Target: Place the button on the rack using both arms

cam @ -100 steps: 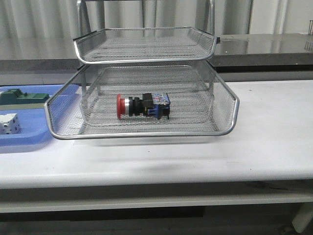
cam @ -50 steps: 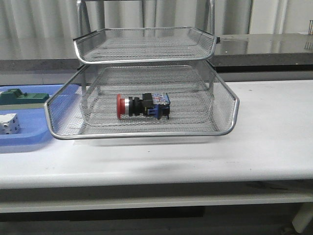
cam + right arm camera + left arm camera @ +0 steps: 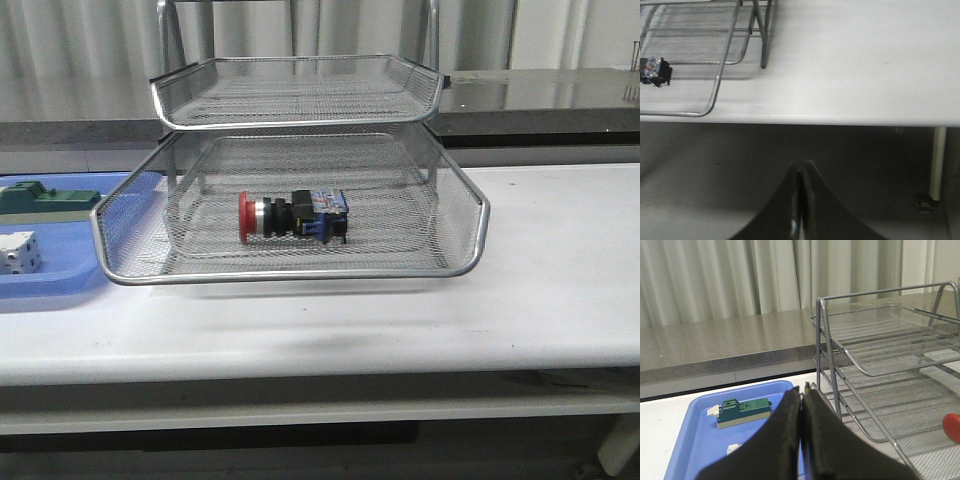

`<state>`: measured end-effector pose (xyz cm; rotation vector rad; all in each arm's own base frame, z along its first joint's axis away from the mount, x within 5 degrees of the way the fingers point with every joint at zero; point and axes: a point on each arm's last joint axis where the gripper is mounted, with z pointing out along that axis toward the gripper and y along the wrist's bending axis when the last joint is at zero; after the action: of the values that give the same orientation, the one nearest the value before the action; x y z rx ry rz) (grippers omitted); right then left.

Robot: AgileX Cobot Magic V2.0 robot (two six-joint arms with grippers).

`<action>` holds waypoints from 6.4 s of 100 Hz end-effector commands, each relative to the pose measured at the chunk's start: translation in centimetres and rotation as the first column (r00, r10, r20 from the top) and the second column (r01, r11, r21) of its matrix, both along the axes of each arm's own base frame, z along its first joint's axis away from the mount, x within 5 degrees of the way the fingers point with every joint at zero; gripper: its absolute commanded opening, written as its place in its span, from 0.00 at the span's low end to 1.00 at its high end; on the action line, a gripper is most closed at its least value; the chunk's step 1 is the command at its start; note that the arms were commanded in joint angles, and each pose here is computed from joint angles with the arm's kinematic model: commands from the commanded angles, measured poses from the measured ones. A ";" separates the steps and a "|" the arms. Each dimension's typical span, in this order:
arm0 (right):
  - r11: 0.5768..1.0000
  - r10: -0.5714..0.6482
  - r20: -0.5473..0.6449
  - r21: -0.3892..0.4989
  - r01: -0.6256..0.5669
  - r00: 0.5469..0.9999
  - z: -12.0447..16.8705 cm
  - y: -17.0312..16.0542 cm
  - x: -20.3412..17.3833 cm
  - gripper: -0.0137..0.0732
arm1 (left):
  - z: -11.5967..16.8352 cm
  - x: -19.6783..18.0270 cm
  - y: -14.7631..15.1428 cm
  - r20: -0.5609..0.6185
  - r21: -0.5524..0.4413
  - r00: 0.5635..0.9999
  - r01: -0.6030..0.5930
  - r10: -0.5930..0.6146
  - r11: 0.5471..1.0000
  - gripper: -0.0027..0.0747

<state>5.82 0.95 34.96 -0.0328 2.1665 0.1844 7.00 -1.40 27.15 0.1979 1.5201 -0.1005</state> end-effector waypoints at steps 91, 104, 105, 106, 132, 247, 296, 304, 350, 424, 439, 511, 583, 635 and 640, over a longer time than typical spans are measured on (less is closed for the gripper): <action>0.932 0.306 -0.317 0.290 -0.216 0.898 -6.6 10.1 14.6 0.08 | 1.6 -0.1 0.2 0.095 -0.043 0.995 -0.017 0.021 0.999 0.01; 0.921 0.348 -0.342 0.301 -0.249 0.873 -8.0 12.3 15.0 0.08 | 1.6 -0.1 0.2 0.095 -0.043 0.995 -0.017 0.021 0.999 0.01; 0.919 0.353 -0.343 0.302 -0.253 0.871 -8.1 12.5 15.0 0.08 | 1.6 -0.1 0.2 0.095 -0.043 0.995 -0.017 0.021 0.999 0.01; 0.919 0.353 -0.348 0.305 -0.251 0.869 -8.3 12.7 15.1 0.08 | 1.6 -0.1 0.2 0.095 -0.043 0.995 -0.017 0.021 0.999 0.01; 0.913 0.364 -0.349 0.319 -0.255 0.864 -11.2 16.1 16.3 0.08 | 1.6 -0.1 0.2 0.095 -0.043 0.995 -0.017 0.021 0.999 0.01; 0.944 0.233 -0.129 0.269 -0.192 0.964 -13.9 19.2 22.4 0.08 | 1.6 -0.1 0.2 0.095 -0.043 0.995 -0.017 0.021 0.999 0.01; 0.953 0.201 -0.077 0.244 -0.177 0.977 -12.1 18.6 28.8 0.08 | 1.6 -0.1 0.2 0.095 -0.043 0.995 -0.017 0.021 0.999 0.01; 0.955 0.206 -0.063 0.231 -0.187 0.976 -12.0 18.7 29.3 0.08 | 1.6 -0.1 0.2 0.095 -0.043 0.995 -0.017 0.021 0.999 0.01; 0.945 0.260 -0.127 0.235 -0.226 0.957 -11.1 19.1 28.3 0.08 | 1.6 -0.1 0.2 0.095 -0.043 0.995 -0.017 0.021 0.999 0.01; 0.943 0.301 -0.027 0.156 -0.293 0.953 -5.6 12.7 18.7 0.09 | 1.6 -0.1 0.2 0.095 -0.043 0.995 -0.017 0.021 0.999 0.01; 0.959 0.249 -0.002 0.140 -0.246 0.969 -3.9 9.7 17.3 0.09 | 1.6 -0.1 0.2 0.095 -0.043 0.995 -0.017 0.021 0.999 0.01; 0.999 0.040 0.240 -0.001 -0.040 0.970 2.4 0.8 3.3 0.09 | 1.6 -0.1 0.2 0.095 -0.043 0.995 -0.017 0.021 0.999 0.01; 1.000 0.003 0.339 -0.022 0.005 0.941 -0.7 -0.3 -1.8 0.09 | 1.6 -0.1 0.2 0.095 -0.043 0.995 -0.017 0.021 0.999 0.01; 0.999 -0.001 0.356 -0.033 0.014 0.934 -1.8 -0.3 -1.1 0.09 | 1.6 -0.1 0.2 0.095 -0.043 0.995 -0.017 0.021 0.999 0.01; 0.999 -0.003 0.378 -0.036 0.018 0.926 -2.3 -0.3 -0.9 0.09 | 1.6 -0.1 0.2 0.095 -0.043 0.995 -0.017 0.021 0.999 0.01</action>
<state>4.38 0.75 31.98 -0.0841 1.9004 0.1385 7.01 -1.38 27.14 0.1956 1.5159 -0.1001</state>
